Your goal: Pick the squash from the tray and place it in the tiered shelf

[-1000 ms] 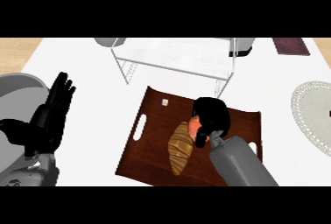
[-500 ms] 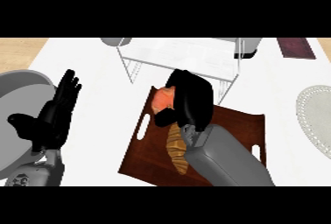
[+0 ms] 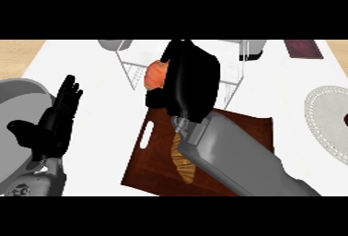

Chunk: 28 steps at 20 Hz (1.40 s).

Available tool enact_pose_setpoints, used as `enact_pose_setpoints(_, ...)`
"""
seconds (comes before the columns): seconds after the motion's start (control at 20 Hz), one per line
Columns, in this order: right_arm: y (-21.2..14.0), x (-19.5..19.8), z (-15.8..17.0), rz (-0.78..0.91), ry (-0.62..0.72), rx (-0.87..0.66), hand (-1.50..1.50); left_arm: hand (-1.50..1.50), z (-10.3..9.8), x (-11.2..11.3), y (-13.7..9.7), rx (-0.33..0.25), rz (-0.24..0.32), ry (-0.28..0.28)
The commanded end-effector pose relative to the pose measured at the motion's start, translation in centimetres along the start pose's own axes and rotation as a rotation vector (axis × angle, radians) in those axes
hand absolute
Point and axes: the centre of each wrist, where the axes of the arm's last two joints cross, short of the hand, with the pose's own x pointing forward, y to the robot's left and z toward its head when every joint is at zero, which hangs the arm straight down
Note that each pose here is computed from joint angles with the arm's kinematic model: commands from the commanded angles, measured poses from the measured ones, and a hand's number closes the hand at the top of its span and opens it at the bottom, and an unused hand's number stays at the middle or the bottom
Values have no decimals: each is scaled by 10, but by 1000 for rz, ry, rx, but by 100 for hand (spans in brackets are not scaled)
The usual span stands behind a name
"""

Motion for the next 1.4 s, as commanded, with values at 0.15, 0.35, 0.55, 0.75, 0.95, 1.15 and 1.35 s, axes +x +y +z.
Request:
enact_pose_setpoints(0.15, -8, 25, -10, -38, 224, -87, 150, 0, -7, 5, 1, 15, 8, -16)
enact_pose_setpoints(0.35, 0, 21, -24, -52, 270, -123, 150, 0, -4, -4, 17, 27, 8, -27)
enact_pose_setpoints(0.55, 2, 18, -40, -81, 303, -144, 150, 0, 8, -2, 15, 18, 1, -18)
enact_pose_setpoints(0.75, 22, 4, -58, -87, 284, -174, 150, 0, 7, 10, -4, -1, 8, -22)
enact_pose_setpoints(0.95, 36, -7, -68, -95, 284, -190, 150, 0, 0, 5, 3, 6, 5, -21)
enact_pose_setpoints(1.15, 42, -16, -82, -108, 254, -215, 150, 0, -1, 0, -9, 12, 1, -20)
enact_pose_setpoints(1.35, 58, -23, -97, -58, 275, -202, 150, 0, -2, 17, 4, -17, -5, -21)
